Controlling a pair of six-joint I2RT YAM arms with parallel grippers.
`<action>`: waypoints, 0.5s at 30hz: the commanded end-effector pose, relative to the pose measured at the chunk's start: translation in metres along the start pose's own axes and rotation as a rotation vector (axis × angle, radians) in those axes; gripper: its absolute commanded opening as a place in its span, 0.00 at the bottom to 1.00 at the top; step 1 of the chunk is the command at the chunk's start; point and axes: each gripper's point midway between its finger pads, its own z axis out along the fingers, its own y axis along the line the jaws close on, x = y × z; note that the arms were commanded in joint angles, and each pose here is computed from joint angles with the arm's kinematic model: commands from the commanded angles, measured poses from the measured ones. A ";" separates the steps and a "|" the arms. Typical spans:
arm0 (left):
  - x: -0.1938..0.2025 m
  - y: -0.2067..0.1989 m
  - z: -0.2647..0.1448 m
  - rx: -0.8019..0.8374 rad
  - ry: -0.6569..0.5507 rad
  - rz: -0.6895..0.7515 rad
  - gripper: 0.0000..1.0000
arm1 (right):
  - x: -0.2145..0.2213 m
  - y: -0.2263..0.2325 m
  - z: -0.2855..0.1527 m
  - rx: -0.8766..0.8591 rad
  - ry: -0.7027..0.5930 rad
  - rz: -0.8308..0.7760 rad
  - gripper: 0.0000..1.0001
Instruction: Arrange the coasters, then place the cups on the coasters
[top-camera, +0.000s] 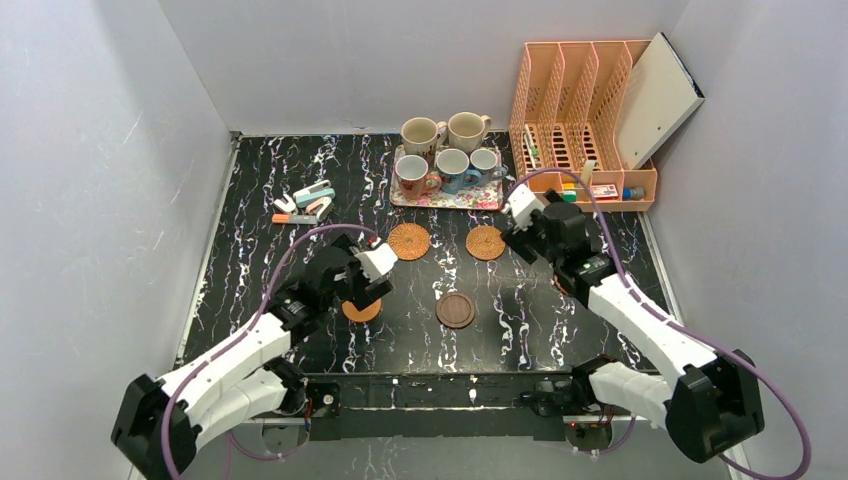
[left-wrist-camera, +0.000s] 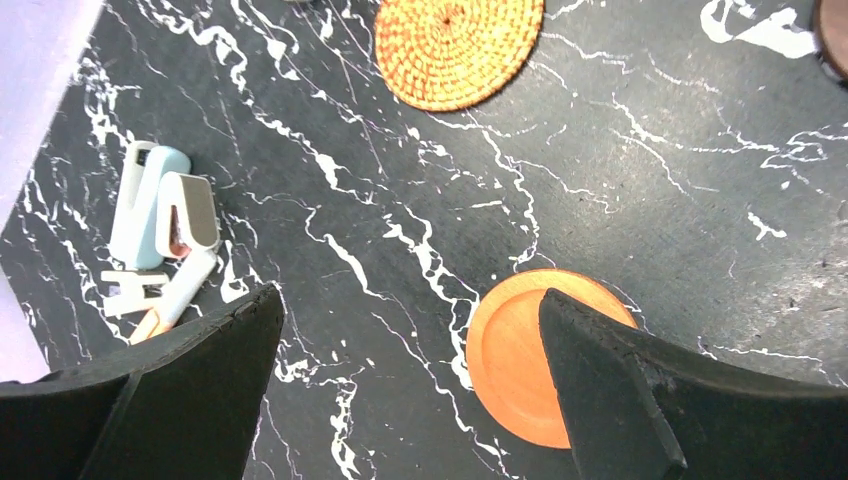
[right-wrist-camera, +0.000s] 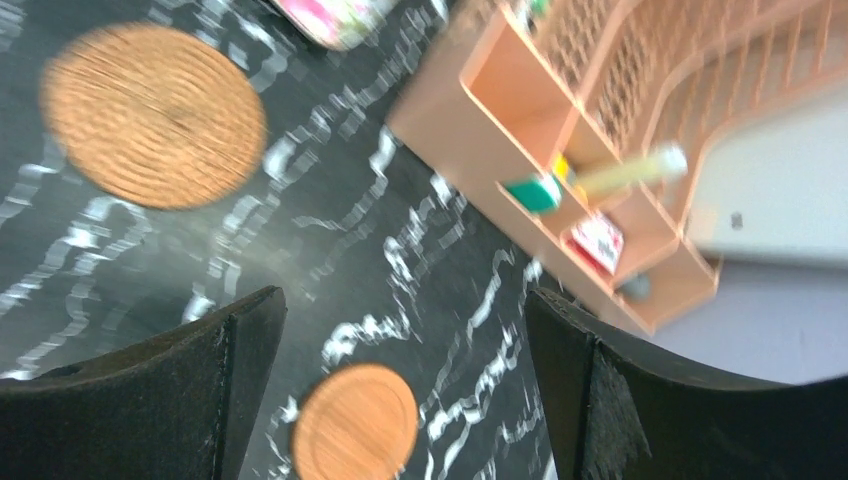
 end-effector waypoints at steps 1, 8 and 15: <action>0.010 -0.008 -0.014 0.032 0.001 -0.027 0.98 | 0.041 -0.042 -0.004 0.069 0.160 0.117 0.98; 0.012 -0.021 -0.017 0.075 -0.023 -0.051 0.98 | 0.103 -0.060 -0.003 0.079 0.312 0.193 0.98; 0.018 -0.025 -0.018 0.084 -0.023 -0.055 0.98 | 0.149 -0.056 -0.001 0.057 0.408 0.215 0.98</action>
